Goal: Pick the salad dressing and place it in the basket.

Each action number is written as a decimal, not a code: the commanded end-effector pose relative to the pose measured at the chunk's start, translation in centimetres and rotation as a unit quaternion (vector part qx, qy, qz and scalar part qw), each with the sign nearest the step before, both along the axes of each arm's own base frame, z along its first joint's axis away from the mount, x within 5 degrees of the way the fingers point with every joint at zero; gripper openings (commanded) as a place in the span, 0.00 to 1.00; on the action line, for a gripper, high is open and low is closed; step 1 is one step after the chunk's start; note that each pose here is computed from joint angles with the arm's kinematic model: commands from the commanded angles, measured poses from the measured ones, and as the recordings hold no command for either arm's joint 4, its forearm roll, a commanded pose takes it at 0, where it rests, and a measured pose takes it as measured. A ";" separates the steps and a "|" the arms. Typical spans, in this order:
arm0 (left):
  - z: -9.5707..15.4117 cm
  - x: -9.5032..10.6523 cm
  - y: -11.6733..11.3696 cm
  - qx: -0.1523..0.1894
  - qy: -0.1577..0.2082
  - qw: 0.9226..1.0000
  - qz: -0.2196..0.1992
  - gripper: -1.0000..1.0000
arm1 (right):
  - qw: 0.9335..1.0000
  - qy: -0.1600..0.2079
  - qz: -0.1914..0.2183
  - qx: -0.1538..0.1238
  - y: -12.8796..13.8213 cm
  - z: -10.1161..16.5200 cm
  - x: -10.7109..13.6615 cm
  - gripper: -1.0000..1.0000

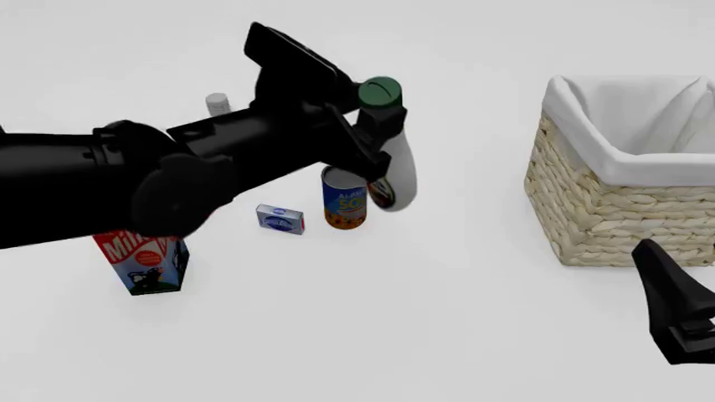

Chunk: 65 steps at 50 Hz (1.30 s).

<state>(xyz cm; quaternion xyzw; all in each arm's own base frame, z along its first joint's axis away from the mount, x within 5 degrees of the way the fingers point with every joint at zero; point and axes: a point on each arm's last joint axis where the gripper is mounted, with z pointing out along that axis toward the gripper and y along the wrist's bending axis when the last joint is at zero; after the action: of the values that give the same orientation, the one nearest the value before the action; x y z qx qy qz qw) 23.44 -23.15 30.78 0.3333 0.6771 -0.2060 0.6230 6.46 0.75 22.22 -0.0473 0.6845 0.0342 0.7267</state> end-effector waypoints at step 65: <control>0.1 -1.5 -0.8 -0.006 -0.022 0.999 -0.027 0.00 | 0.990 0.031 0.099 -0.100 1.5 8.4 0.4 1.00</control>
<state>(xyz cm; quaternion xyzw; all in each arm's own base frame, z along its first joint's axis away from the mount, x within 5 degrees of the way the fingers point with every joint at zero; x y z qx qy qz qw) 22.11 -23.78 30.44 0.3431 0.6634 -0.2233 0.6264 5.90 1.51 28.58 -0.1444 0.6899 0.0318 0.7086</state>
